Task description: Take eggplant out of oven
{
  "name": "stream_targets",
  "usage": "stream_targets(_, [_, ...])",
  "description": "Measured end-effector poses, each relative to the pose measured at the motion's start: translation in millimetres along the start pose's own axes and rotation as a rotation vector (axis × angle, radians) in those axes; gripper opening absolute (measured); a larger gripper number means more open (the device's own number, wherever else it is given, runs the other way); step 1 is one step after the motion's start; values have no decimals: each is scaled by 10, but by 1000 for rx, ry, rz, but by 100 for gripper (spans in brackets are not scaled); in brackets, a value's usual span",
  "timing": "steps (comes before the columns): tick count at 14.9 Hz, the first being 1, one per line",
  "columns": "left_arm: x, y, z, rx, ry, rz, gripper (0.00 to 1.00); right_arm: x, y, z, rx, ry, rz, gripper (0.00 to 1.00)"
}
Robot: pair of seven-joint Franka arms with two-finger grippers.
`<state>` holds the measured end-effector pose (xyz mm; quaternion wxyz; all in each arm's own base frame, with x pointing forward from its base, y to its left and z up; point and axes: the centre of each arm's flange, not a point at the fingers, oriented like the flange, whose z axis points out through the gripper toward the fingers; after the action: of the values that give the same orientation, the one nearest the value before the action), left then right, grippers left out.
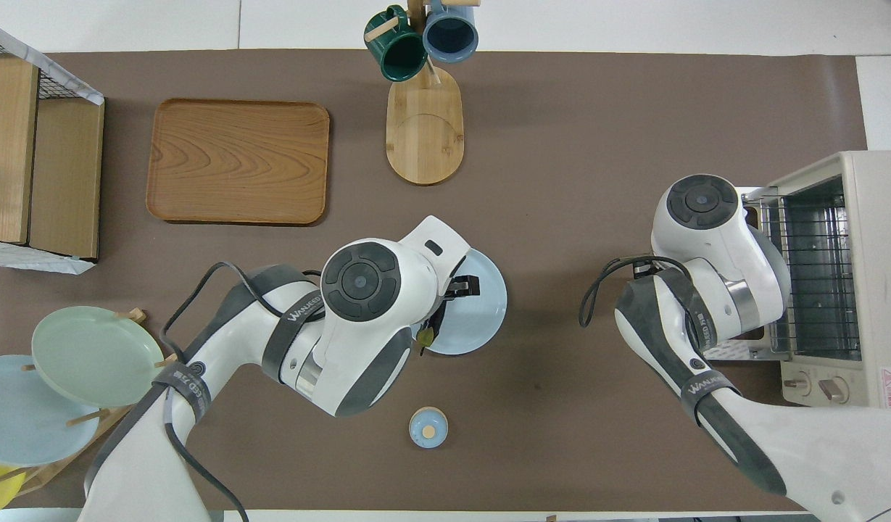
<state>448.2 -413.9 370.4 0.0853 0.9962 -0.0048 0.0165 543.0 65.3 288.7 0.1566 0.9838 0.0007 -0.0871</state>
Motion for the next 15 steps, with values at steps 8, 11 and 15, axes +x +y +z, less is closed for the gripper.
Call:
stream_targets(8, [-64, 50, 556, 5, 0, 6, 100, -27, 30, -208, -56, -5, -146, 1])
stream_targets(11, [-55, 44, 554, 5, 1, 5, 96, -120, 364, -692, -52, 4, -172, 1])
stream_targets(15, [-66, 29, 582, 8, 0, 4, 92, -308, 1119, -1125, -24, 40, -199, 1])
